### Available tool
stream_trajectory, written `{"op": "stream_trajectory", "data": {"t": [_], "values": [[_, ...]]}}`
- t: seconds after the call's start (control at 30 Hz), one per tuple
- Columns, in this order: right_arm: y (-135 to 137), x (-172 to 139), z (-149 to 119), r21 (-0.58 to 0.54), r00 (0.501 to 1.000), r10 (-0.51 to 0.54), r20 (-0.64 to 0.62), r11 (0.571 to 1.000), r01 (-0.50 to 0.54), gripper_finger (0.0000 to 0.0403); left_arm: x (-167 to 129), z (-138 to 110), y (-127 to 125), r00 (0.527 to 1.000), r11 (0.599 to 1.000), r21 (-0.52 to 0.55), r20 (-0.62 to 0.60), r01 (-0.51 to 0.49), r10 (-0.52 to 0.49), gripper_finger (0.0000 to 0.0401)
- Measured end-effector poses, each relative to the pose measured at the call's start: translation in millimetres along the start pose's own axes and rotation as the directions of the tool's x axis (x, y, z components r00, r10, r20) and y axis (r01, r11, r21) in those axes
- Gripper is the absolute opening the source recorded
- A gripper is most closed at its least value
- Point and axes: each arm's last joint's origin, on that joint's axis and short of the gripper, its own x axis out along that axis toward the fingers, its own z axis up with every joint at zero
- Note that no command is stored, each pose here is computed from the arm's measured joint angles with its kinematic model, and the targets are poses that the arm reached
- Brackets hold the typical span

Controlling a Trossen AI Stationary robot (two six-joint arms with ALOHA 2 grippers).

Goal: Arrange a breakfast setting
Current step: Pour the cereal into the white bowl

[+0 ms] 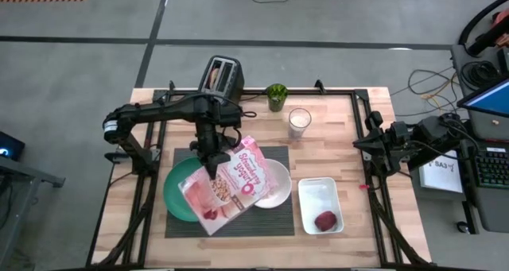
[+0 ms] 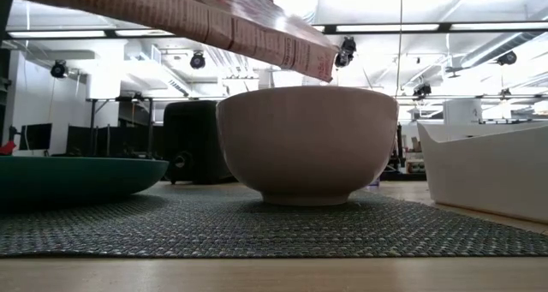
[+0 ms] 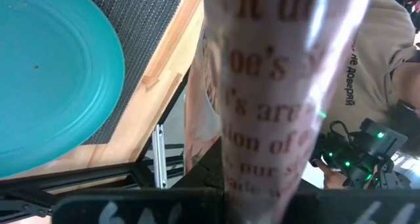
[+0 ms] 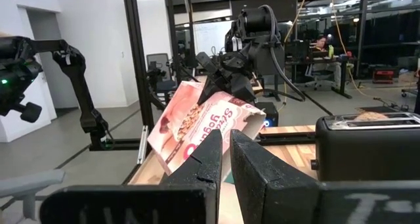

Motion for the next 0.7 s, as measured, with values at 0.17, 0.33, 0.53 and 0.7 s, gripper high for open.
{"op": "stream_trajectory", "data": {"t": [0.17,0.33,0.53,0.7], "values": [[0.0,0.0,0.0,0.000,1.000,0.000,0.000,1.000,0.000,0.0022,0.0,0.0,0.0,1.000,1.000,0.012,0.000,0.000,0.000,0.0000],[0.0,0.0,0.0,-0.001,1.000,0.000,0.000,1.000,0.000,0.0022,-2.0,-1.0,0.0,1.000,1.000,0.016,-0.001,0.020,-0.020,0.0000],[0.0,0.1,0.0,-0.001,1.000,0.000,0.000,1.000,0.000,0.0022,-21.8,-9.1,2.2,0.995,0.995,-0.054,0.047,0.086,-0.083,0.0000],[0.0,0.1,0.0,0.005,1.000,0.000,0.000,1.000,0.000,0.0022,-20.1,-8.4,2.4,0.996,0.996,-0.037,0.044,0.077,-0.076,0.0000]]}}
